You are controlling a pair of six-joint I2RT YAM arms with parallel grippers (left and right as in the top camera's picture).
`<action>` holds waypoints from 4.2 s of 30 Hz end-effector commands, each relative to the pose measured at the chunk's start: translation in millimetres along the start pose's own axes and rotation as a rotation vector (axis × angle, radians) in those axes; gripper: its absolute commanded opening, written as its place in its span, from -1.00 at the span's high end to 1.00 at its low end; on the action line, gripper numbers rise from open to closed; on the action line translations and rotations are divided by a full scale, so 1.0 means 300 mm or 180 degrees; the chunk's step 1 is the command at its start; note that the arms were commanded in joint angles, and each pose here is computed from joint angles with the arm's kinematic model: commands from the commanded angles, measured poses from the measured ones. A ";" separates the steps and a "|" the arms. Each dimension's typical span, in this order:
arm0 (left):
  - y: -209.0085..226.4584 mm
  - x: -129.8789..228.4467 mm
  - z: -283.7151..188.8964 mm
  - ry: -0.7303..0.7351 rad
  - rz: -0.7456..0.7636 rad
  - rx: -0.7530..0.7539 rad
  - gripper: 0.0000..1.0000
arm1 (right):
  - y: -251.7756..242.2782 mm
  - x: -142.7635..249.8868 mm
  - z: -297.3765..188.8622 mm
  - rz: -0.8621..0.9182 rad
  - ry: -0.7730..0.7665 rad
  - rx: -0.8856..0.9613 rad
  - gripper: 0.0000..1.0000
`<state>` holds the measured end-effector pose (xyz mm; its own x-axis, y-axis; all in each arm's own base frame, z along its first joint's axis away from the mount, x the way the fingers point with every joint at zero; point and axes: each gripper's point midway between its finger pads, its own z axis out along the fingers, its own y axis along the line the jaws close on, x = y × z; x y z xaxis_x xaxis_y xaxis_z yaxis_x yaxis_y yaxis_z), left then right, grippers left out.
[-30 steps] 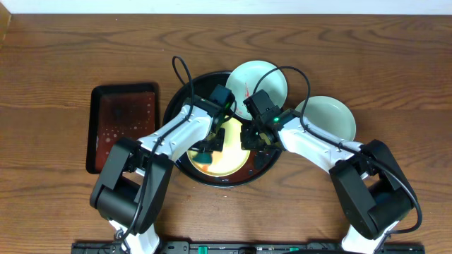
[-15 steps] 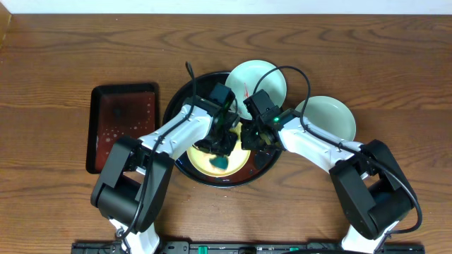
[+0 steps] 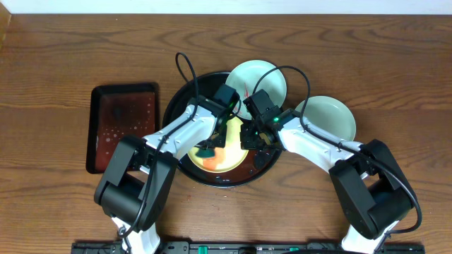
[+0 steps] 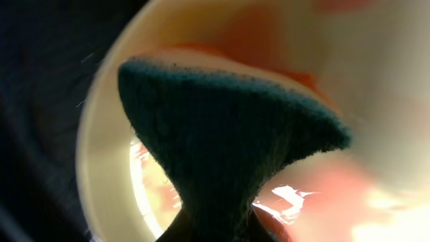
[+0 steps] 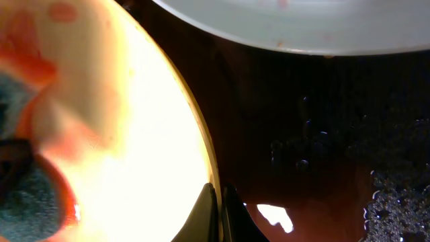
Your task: Clean dirty plates on tray and stack at the side
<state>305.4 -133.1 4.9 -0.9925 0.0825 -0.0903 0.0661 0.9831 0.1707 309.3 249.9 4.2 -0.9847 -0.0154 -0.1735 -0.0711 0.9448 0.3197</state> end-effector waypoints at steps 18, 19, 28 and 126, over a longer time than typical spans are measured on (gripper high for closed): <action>-0.268 0.142 -0.033 0.0521 0.1301 0.1850 0.85 | -0.042 0.012 0.025 -0.0015 0.0039 0.0170 0.98; -0.258 0.134 -0.028 0.0501 0.1281 0.1815 0.85 | -0.043 0.013 0.025 -0.0014 0.0043 0.0173 0.98; 0.087 -0.023 0.089 0.0215 -0.0236 0.0267 0.85 | -0.042 0.012 0.025 -0.0013 0.0041 0.0172 0.98; 0.288 -0.097 -0.245 -0.0147 -0.0793 0.0146 0.85 | -0.140 -0.060 -0.623 -0.0823 -0.1550 0.1778 0.98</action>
<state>330.0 -63.2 94.8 -0.9719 -0.1607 -0.1721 -0.1784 0.9796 0.0928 293.3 162.3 147.2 -0.8256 -0.1853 -0.5329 -0.1223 0.9809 -0.1515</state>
